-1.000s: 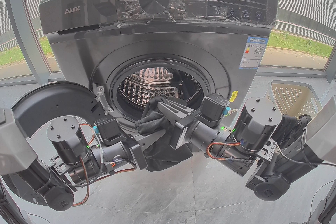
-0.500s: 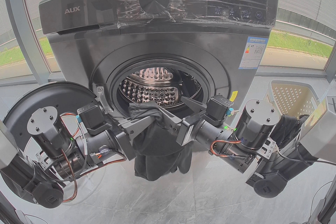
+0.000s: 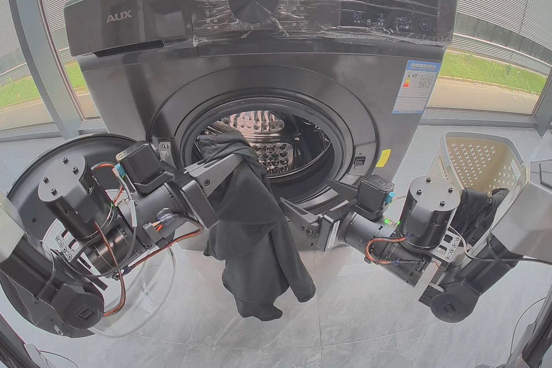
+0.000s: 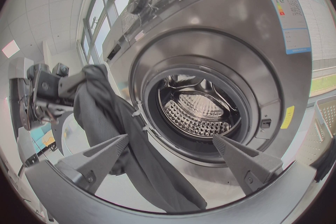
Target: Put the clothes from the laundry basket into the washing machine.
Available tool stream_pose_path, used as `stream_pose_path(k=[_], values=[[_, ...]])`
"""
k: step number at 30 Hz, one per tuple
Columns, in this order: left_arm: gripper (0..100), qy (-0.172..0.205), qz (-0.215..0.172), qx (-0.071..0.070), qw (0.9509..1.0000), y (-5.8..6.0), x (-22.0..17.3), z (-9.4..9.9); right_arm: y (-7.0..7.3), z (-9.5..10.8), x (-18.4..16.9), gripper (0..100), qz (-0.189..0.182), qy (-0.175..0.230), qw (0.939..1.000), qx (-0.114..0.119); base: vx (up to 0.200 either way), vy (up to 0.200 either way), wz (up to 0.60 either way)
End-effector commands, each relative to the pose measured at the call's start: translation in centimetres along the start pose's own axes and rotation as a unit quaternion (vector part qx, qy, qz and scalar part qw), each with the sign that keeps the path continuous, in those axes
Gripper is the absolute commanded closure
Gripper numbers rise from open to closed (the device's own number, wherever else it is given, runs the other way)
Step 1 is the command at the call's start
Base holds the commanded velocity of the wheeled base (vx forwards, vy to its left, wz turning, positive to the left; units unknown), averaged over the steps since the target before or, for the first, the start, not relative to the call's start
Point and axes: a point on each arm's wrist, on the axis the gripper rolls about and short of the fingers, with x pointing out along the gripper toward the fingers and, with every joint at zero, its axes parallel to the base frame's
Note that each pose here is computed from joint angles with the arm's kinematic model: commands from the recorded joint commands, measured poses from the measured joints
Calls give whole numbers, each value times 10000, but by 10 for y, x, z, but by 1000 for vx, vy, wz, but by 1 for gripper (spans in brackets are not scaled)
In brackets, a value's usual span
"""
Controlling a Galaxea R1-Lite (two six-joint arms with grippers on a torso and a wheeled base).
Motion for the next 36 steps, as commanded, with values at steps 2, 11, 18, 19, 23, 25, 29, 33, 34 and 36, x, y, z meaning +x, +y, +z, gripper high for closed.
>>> stream_pose_path(k=[2, 11, 18, 19, 23, 25, 29, 33, 34, 36], values=[[100, -168, 21, 48, 9998, -1, 5, 6, -6, -12, -6, 0, -98, 258, 9996, -37, 0, 0, 0], [100, -234, 7, 79, 9997, -2, 5, 10, -3, -25, -5, 0, -31, 430, 9990, -66, 0, 0, 0], [100, -183, -7, 71, 9998, -2, 6, 7, 8, -30, -3, 0, 191, 477, 9985, -179, 0, 0, 0], [100, -190, -10, 73, 9998, -2, 6, 7, 10, -33, -2, 0, 256, 516, 9982, -190, 0, 0, 0], [100, -163, -24, 62, 9998, -3, 6, 6, 21, -35, 3, 0, 469, 491, 9975, -215, 0, 0, 0], [100, -147, -27, 64, 9999, -3, 5, 5, 24, -37, 7, 0, 511, 473, 9973, -222, 0, 0, 0], [100, -138, -32, 60, 9999, -4, 5, 5, 32, -34, 15, 0, 627, 251, 9975, -196, 0, 0, 0], [100, -124, -27, 57, 9999, -3, 5, 4, 38, -37, 11, 0, 751, 299, 9965, -201, 0, 0, 0], [100, -124, -27, 64, 9999, -3, 5, 4, 39, -38, 10, 0, 764, 316, 9964, -203, 0, 0, 0], [100, -126, -20, 66, 9999, -3, 6, 4, 42, -40, 8, 0, 804, 360, 9959, -201, 0, 0, 0]])
